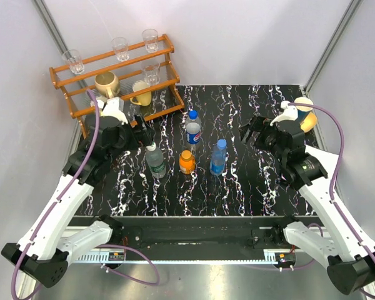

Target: Unscrew the bottle caps

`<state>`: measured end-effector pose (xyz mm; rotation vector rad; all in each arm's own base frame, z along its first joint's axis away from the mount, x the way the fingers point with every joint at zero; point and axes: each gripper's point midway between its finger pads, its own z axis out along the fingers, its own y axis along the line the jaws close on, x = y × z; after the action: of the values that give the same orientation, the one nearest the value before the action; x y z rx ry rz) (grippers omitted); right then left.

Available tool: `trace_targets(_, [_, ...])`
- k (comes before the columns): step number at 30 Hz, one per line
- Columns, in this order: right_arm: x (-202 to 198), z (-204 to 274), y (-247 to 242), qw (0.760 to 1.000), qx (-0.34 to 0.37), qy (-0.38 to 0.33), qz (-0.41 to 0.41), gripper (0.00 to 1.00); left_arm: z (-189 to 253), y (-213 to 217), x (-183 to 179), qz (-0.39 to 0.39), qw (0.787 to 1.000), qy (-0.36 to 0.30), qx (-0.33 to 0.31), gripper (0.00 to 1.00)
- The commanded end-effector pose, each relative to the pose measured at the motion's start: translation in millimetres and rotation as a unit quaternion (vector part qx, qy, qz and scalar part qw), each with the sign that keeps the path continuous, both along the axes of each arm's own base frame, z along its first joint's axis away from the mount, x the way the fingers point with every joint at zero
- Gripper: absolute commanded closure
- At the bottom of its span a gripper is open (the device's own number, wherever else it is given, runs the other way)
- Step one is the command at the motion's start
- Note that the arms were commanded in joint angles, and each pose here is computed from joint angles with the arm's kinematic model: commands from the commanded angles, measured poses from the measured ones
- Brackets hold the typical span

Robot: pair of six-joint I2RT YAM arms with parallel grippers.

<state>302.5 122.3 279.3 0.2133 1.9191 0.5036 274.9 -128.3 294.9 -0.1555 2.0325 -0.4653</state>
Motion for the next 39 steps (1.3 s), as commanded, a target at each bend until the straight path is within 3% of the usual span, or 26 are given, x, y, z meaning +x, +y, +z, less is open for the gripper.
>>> trace_targets(1, [-11,35,4,0.998,-0.034,-0.047,0.034,0.00,11,-9,0,-0.035,0.999,-0.036,-0.011,0.01])
trace_targets(7, [-12,52,35,0.990,-0.117,-0.052,0.059,0.00,16,-17,-7,-0.067,0.996,-0.056,-0.019,0.01])
trace_targets(11, [-17,26,73,0.980,-0.173,-0.019,0.096,0.00,13,-15,-9,-0.067,0.996,-0.060,-0.017,0.01])
trace_targets(17, [-17,-2,83,0.982,-0.157,0.007,0.100,0.04,14,-15,-15,-0.073,0.995,-0.065,-0.021,0.01])
trace_targets(27, [-14,-26,96,0.981,-0.155,0.031,0.115,0.00,10,-19,-17,-0.082,0.994,-0.063,-0.028,0.01])
trace_targets(30, [-13,-28,97,0.983,-0.146,0.026,0.111,0.05,11,-19,-18,-0.082,0.994,-0.065,-0.029,0.01])
trace_targets(31, [-12,-22,97,0.985,-0.136,0.014,0.108,0.11,11,-19,-19,-0.082,0.994,-0.066,-0.028,0.01])
trace_targets(39, [-7,-35,96,0.985,-0.144,0.025,0.094,0.23,6,-18,-20,-0.081,0.994,-0.062,-0.030,0.01])
